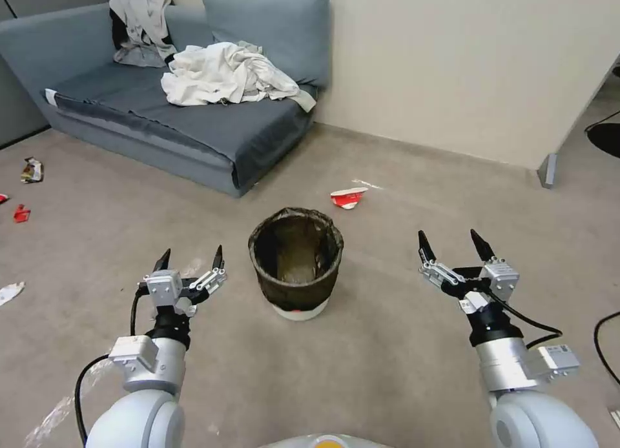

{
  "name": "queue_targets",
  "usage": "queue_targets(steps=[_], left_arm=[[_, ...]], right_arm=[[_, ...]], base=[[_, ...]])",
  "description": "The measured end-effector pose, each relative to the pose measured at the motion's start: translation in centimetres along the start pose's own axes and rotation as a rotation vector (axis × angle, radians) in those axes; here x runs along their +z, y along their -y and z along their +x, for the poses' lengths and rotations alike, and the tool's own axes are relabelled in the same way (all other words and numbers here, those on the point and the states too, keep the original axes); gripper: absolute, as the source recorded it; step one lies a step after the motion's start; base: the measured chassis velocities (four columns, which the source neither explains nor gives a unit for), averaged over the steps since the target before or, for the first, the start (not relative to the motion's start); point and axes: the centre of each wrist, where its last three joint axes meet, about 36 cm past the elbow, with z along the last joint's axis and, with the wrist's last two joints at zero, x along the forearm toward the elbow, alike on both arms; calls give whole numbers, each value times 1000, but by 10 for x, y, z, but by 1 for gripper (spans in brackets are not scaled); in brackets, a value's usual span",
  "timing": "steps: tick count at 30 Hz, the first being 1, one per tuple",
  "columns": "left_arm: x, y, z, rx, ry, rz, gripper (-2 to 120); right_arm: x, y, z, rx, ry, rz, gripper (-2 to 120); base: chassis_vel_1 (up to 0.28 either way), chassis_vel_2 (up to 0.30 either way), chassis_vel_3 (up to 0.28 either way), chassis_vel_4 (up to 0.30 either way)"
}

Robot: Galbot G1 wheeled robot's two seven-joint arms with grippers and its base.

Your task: Pick up the trash can from the floor.

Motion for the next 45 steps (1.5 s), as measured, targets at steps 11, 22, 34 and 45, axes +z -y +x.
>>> queue_targets(steps=[11, 22, 34, 45], left_arm=[[1, 1, -22, 48, -135, 101, 100], [17, 2, -92, 104, -367, 117, 100], [30, 19, -148, 131, -501, 124, 100], [55, 20, -167, 82, -589, 85, 100]], right_arm=[[1, 0, -3, -7, 3, 1, 100], [1, 2, 2, 17, -3, 6, 100], [2, 5, 9, 57, -15, 24, 100], [3, 6, 9, 66, -16, 26, 100]], base=[[-21, 30, 25, -24], [0, 0, 0, 0], [0, 0, 0, 0], [0, 0, 0, 0]])
